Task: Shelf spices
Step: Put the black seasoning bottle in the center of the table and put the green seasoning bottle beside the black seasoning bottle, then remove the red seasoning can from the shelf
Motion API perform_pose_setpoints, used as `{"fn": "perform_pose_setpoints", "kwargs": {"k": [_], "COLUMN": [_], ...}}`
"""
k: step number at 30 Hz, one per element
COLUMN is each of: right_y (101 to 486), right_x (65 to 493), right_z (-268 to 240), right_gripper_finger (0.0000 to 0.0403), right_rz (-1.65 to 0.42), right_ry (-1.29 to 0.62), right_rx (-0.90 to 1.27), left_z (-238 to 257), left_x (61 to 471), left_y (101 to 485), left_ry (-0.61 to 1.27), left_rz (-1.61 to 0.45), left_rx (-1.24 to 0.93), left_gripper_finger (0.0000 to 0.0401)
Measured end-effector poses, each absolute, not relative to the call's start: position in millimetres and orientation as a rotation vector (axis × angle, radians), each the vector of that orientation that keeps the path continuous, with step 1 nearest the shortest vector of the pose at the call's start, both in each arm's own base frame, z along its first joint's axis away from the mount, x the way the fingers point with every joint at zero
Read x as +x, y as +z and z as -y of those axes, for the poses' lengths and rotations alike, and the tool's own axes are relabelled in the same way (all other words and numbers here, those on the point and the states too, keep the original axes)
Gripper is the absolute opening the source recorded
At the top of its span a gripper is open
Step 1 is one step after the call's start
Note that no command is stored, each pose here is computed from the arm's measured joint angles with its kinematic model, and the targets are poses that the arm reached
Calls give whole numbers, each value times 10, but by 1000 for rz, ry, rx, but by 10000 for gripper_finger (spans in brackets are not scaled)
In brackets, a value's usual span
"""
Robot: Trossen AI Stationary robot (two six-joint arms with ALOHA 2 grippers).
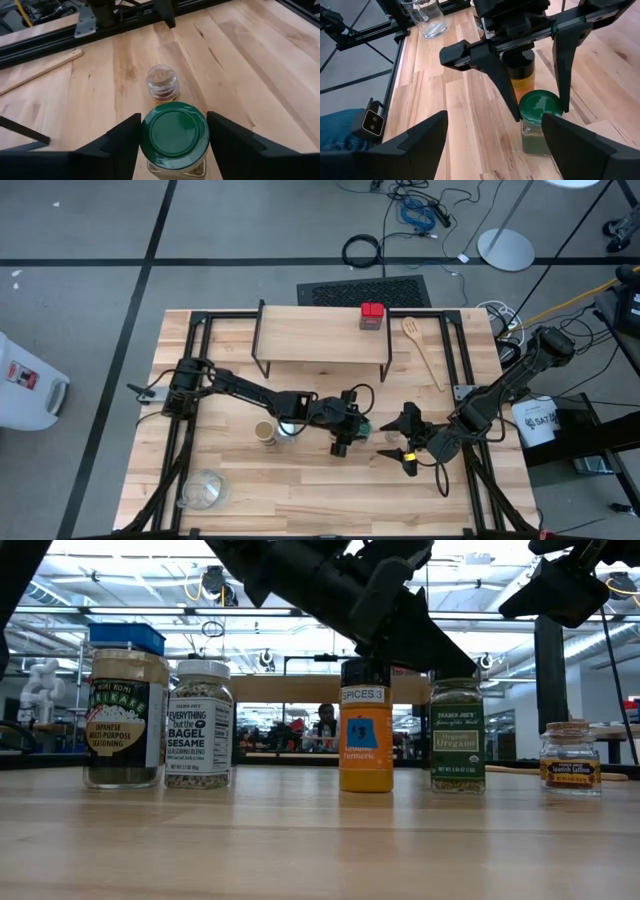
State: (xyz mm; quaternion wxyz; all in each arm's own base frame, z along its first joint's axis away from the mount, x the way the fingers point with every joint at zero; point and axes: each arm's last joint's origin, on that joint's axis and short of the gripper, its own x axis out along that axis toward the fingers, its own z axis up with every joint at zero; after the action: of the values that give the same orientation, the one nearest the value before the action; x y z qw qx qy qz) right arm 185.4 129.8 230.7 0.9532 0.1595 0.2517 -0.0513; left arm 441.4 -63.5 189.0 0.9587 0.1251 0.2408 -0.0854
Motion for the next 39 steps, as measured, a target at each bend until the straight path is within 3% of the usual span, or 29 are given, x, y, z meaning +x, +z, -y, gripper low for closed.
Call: {"fn": "perform_pose_setpoints", "kwargs": {"k": [23, 39], "right_y": [2309, 2308], "right_x": [1855, 1855], "right_z": [-1300, -1299], "right_gripper_finger": [310, 310], "right_rz": [-511, -511], "right_ry": [-103, -103], "right_rx": [324, 323], "left_z": [830, 892], "left_x": [4427, 4439], "left_y": [2093, 2155], "left_ry": [-81, -52], "left_rz": [-634, -624], "left_rx": [269, 234], "left_gripper_finger": [214, 214]}}
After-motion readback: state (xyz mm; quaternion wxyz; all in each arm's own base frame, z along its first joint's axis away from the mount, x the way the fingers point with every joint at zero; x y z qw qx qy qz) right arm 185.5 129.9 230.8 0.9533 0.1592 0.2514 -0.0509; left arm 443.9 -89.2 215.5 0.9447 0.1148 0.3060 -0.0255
